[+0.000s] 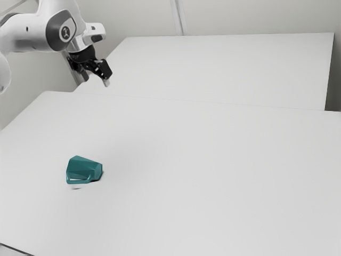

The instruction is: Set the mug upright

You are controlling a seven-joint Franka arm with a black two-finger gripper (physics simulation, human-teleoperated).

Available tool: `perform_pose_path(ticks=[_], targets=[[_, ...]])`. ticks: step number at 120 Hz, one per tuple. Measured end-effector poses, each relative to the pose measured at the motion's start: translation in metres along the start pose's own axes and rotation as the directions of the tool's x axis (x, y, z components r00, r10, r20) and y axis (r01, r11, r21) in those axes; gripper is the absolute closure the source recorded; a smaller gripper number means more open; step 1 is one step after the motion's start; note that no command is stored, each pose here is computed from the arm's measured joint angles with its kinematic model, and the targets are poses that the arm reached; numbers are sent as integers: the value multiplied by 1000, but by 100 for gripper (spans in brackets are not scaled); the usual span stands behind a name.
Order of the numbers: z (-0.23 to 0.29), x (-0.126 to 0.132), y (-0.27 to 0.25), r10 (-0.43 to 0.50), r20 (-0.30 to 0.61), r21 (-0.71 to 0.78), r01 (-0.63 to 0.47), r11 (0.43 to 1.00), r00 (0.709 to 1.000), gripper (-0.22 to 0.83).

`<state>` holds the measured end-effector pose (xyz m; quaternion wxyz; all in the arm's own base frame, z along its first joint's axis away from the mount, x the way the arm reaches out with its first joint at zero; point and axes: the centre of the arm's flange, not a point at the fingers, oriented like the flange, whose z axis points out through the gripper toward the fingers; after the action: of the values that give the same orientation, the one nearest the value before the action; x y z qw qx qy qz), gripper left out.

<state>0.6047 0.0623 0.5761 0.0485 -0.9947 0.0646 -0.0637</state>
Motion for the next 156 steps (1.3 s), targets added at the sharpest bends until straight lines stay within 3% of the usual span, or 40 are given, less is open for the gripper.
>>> perform_pose_path(ticks=[24,36,45,53,69,75,89,107,133,156], targets=[[-16,-38,-9,-51,-17,-128,49,991,999,0],[15,-47,-23,-121,67,-261,134,956,990,0],[56,-64,-49,-199,155,-370,243,896,968,0],[84,-110,-121,-346,220,-428,409,806,912,0],[125,-257,-262,-633,326,-463,702,541,702,0],[141,-280,-277,-657,360,-471,737,485,663,0],[181,-245,-244,-566,420,-504,701,505,710,0],[218,-250,-247,-525,472,-537,703,465,708,0],[268,-225,-226,-442,480,-631,648,426,758,0],[280,-210,-215,-444,452,-708,614,350,774,0]])
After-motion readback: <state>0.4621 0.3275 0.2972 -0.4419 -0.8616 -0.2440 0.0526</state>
